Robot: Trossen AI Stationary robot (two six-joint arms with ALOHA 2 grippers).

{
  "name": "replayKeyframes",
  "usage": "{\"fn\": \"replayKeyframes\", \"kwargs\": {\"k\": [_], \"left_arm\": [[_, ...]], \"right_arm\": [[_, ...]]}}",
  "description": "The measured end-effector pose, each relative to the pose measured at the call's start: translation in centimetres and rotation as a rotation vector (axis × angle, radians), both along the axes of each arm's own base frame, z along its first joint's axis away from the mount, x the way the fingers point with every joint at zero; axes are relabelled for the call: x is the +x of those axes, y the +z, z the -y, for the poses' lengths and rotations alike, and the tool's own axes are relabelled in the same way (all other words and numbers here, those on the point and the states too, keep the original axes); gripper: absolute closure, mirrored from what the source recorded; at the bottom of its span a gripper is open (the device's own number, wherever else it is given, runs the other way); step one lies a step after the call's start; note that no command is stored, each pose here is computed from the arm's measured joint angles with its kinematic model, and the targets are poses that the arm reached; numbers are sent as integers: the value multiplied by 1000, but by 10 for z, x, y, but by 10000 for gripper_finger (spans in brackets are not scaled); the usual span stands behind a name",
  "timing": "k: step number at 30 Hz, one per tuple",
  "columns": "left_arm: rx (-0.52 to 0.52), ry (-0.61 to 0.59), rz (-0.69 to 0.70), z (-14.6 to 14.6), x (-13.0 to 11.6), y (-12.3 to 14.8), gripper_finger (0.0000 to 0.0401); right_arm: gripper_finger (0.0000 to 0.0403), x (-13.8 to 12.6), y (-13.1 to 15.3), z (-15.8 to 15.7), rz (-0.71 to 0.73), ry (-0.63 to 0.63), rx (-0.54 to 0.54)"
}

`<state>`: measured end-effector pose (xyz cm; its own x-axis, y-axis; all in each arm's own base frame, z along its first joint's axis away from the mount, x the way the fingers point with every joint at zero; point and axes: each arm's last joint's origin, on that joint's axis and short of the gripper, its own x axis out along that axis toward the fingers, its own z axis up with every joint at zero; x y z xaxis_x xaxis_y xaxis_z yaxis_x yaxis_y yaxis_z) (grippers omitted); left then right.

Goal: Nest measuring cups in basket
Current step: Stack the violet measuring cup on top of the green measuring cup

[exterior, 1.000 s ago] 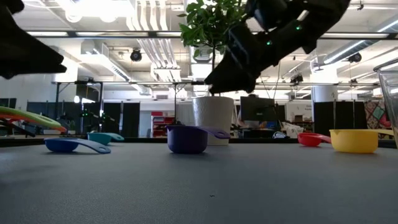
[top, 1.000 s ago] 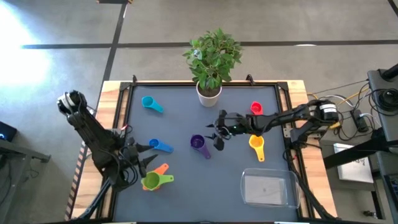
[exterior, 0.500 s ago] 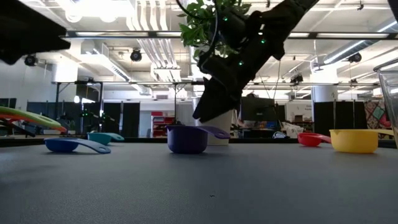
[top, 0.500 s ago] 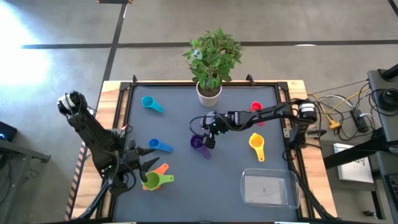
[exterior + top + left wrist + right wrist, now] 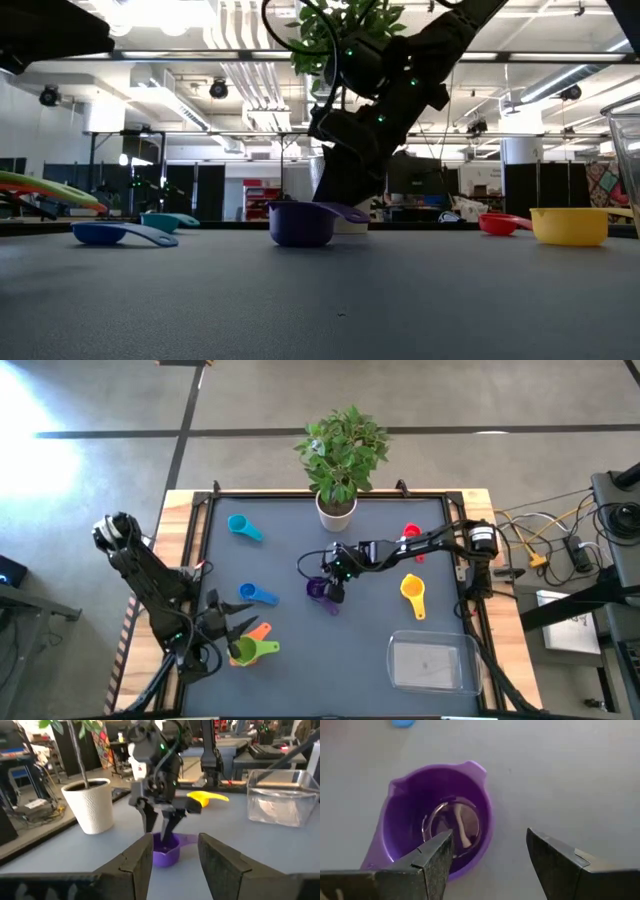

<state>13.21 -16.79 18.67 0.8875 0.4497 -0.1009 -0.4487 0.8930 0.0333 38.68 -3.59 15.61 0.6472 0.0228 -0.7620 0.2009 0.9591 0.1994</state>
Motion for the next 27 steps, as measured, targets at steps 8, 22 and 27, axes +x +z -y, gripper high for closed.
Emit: {"fn": "replayKeyframes", "kwargs": {"k": [8,22,27], "left_arm": [[13,21,25,-3,-1,0,262],[-17,12,21,-3,-1,1,262],[-77,-36,-34,-6,-3,6,262]], "right_arm": [[270,1,-2,0,1,28,-24],[393,9,15,4,97,62,-49],[394,22,37,-3,183,151,-15]]}}
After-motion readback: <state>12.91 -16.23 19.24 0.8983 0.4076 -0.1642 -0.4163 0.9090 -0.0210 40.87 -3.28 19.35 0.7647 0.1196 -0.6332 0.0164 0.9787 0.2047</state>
